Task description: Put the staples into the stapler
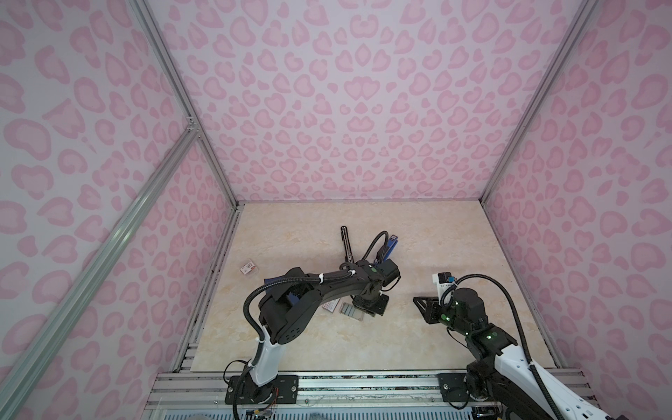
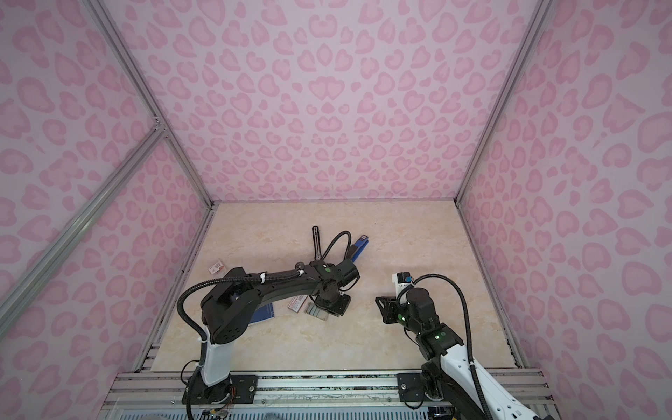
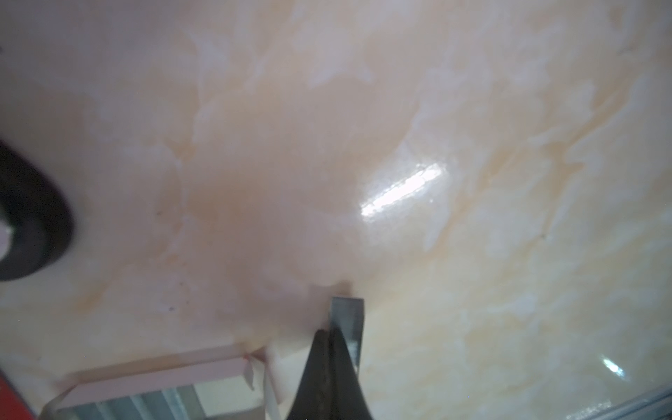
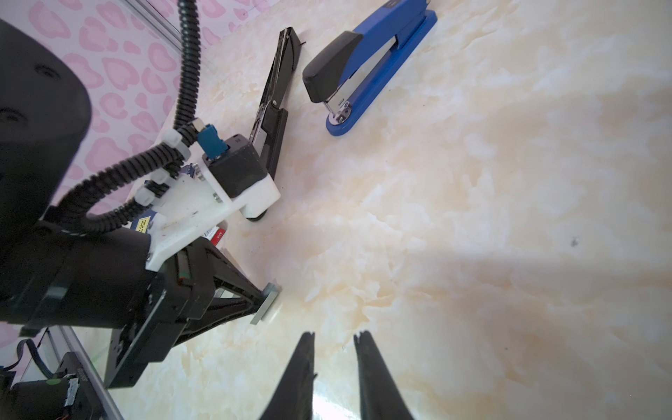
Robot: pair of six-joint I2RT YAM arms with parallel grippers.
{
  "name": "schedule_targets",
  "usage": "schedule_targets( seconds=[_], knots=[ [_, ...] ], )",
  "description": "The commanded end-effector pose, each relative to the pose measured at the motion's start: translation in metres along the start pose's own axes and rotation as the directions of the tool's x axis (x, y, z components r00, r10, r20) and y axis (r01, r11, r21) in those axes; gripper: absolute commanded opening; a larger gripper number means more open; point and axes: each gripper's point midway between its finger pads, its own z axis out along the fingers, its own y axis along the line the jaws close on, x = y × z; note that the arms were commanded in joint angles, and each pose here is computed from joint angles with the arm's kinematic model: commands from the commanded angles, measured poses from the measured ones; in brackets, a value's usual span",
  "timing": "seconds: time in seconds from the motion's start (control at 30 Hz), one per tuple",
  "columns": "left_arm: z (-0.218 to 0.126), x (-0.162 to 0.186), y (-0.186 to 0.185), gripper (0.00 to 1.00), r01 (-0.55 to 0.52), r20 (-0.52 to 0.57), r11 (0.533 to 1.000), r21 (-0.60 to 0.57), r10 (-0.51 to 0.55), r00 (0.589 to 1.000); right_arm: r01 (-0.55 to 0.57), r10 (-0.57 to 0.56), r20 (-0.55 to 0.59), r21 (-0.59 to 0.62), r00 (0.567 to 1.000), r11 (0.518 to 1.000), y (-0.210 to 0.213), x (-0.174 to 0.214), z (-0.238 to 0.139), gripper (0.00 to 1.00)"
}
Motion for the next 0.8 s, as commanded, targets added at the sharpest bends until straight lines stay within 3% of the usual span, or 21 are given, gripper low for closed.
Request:
schedule_targets(
  seconds=[0.0,0.13,0.27,0.4,0.6,0.77],
  knots=[
    [-0.023,-0.012,0.001,0.03,-0.008,0.076,1.0,0.018,0.007,0.997,0.005,-0.004,0.029,-0.05,1.0,0.999,0.016,-0.015,-0.005,0.25],
    [-0.063,-0.034,-0.001,0.03,-0.007,0.205,0.991,0.132,-0.02,0.978,0.012,-0.005,0.066,-0.111,0.998,0.994,0.039,-0.042,-0.012,0.28],
    [-0.105,-0.054,0.004,0.03,-0.014,0.326,0.954,0.299,-0.089,0.941,0.01,0.011,0.109,-0.192,0.994,0.981,0.065,-0.074,-0.015,0.33],
    [-0.152,-0.069,0.012,0.03,-0.041,0.442,0.908,0.417,-0.164,0.882,0.011,0.052,0.188,-0.317,0.981,0.948,0.091,-0.11,-0.02,0.37],
    [-0.217,-0.067,0.005,0.03,-0.19,0.566,0.816,0.546,-0.193,0.802,0.047,0.078,0.223,-0.505,0.972,0.862,0.133,-0.153,-0.031,0.39],
    [-0.263,-0.05,-0.018,0.03,-0.37,0.653,0.707,0.603,-0.17,0.738,0.072,0.09,0.205,-0.668,0.975,0.74,0.169,-0.168,-0.046,0.41]
  ],
)
